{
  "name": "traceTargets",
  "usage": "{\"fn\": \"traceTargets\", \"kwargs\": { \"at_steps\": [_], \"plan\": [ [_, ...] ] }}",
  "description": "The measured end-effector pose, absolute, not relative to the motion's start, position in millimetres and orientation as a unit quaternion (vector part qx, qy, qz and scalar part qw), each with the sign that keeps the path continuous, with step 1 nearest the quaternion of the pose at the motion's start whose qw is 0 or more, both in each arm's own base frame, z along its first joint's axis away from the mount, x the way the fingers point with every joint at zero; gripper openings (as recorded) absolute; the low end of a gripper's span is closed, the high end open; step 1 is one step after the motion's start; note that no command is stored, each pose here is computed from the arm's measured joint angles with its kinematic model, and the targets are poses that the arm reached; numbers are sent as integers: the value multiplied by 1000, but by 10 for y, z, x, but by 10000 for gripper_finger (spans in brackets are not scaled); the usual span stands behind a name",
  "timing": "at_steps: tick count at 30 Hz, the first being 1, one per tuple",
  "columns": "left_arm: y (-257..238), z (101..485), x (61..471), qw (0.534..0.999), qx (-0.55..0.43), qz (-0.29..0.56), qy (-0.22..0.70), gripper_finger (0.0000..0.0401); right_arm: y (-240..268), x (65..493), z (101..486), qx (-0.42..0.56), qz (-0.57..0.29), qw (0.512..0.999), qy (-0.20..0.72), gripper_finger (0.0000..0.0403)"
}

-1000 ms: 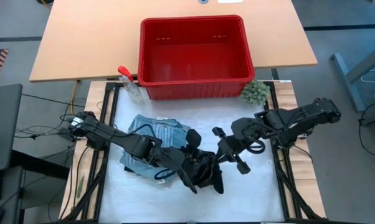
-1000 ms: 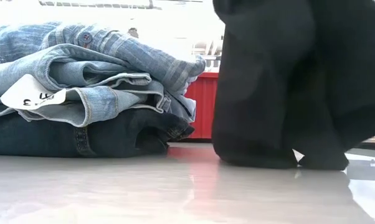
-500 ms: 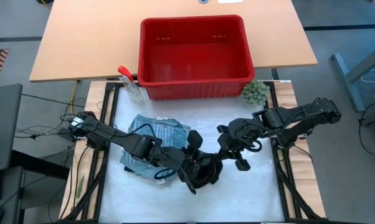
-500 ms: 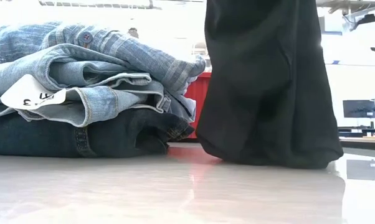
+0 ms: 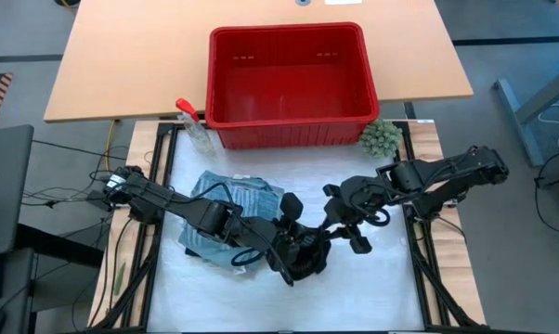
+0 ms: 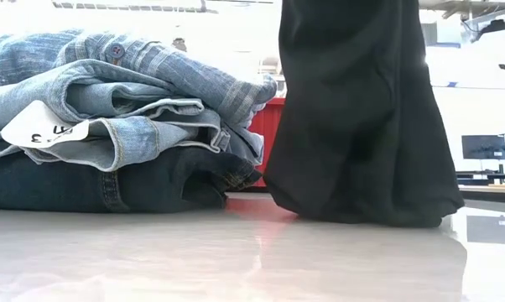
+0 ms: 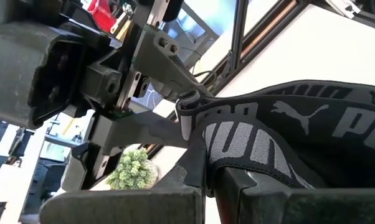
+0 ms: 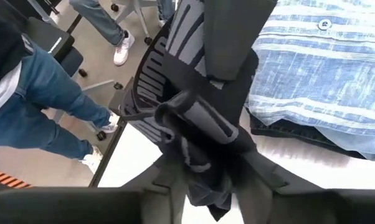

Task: Fold Laundry from Bin
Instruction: Fold the black underwear

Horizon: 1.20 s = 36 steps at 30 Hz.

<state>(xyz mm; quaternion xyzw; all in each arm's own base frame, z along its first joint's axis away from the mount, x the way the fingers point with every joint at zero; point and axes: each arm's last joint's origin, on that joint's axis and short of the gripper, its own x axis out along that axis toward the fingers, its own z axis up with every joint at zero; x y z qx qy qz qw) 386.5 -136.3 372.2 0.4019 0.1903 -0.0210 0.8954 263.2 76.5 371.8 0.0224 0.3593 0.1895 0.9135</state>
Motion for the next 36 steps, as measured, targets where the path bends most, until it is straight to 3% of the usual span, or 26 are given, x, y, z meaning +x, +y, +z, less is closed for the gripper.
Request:
{"fn": "traceTargets", "kwargs": {
  "at_steps": [8, 17, 23, 30, 32, 36],
  "plan": [
    [-1343, 3718, 3870, 901, 387, -17, 193, 0, 767, 2657, 3747, 19, 185, 922, 340, 220],
    [-1359, 3660, 3931, 902, 386, -20, 190, 0, 789, 2757, 3749, -13, 184, 933, 307, 222],
    [-1352, 3612, 3984, 900, 391, -15, 191, 0, 884, 2832, 3618, -42, 201, 921, 332, 184],
    [-1352, 3629, 3990, 901, 393, -10, 184, 4, 915, 2817, 3611, -42, 206, 918, 336, 80],
    [-1351, 3632, 3991, 902, 392, -11, 182, 17, 910, 2802, 3620, -38, 205, 918, 338, 45],
    [-1338, 3641, 3990, 910, 370, 16, 185, 68, 903, 2772, 3629, -23, 206, 915, 345, 40]
  ]
}}
